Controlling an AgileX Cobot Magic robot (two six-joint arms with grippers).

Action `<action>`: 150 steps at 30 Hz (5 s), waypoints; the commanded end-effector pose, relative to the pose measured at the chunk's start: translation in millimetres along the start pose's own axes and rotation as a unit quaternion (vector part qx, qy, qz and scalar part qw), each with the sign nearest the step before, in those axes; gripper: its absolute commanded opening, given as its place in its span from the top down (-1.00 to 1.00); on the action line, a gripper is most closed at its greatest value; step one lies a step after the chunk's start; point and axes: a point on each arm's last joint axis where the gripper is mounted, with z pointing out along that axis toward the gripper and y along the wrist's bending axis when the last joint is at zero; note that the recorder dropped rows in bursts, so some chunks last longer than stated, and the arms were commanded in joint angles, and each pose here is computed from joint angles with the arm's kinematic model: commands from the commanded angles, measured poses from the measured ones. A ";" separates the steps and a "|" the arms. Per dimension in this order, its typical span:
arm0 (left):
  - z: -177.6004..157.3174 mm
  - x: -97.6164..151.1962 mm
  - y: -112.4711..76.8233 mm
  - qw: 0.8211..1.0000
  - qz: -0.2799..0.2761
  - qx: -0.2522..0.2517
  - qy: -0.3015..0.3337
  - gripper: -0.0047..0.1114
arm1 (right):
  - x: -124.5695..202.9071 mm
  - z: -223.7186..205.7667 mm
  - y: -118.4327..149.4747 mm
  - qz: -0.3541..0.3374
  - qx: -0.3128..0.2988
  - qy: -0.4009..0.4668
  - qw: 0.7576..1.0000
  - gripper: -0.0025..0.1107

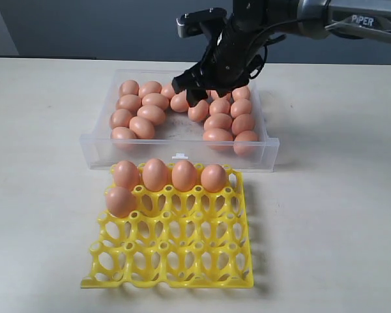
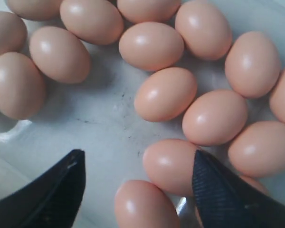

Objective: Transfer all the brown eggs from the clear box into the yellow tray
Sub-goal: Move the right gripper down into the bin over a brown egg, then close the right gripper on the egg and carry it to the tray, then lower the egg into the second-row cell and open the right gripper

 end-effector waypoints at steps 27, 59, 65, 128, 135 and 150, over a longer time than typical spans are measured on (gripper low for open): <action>0.0 0.1 0.2 1.000 -0.001 -0.002 -0.006 0.91 | 24.5 67.0 -15.6 0.013 0.036 0.066 0.997 -0.14; 0.0 0.1 0.2 1.000 -0.001 -0.002 -0.006 0.91 | 25.4 76.3 2.6 0.097 -0.065 0.063 0.991 -0.05; 0.0 0.1 0.2 1.000 -0.001 -0.002 -0.006 0.91 | 22.8 76.9 -0.1 0.114 -0.051 0.048 0.991 0.37; 0.0 0.1 0.2 1.000 -0.001 -0.002 -0.006 0.91 | 62.4 -18.9 169.5 -0.483 -0.030 0.192 0.853 0.97; 0.0 0.1 0.2 1.000 -0.001 -0.002 -0.006 0.91 | 65.7 -10.4 171.0 -0.483 -0.026 0.202 0.852 0.45; 0.0 0.1 0.2 1.000 -0.001 -0.002 -0.006 0.91 | 68.6 -11.8 180.4 -0.487 0.002 0.201 0.850 -0.24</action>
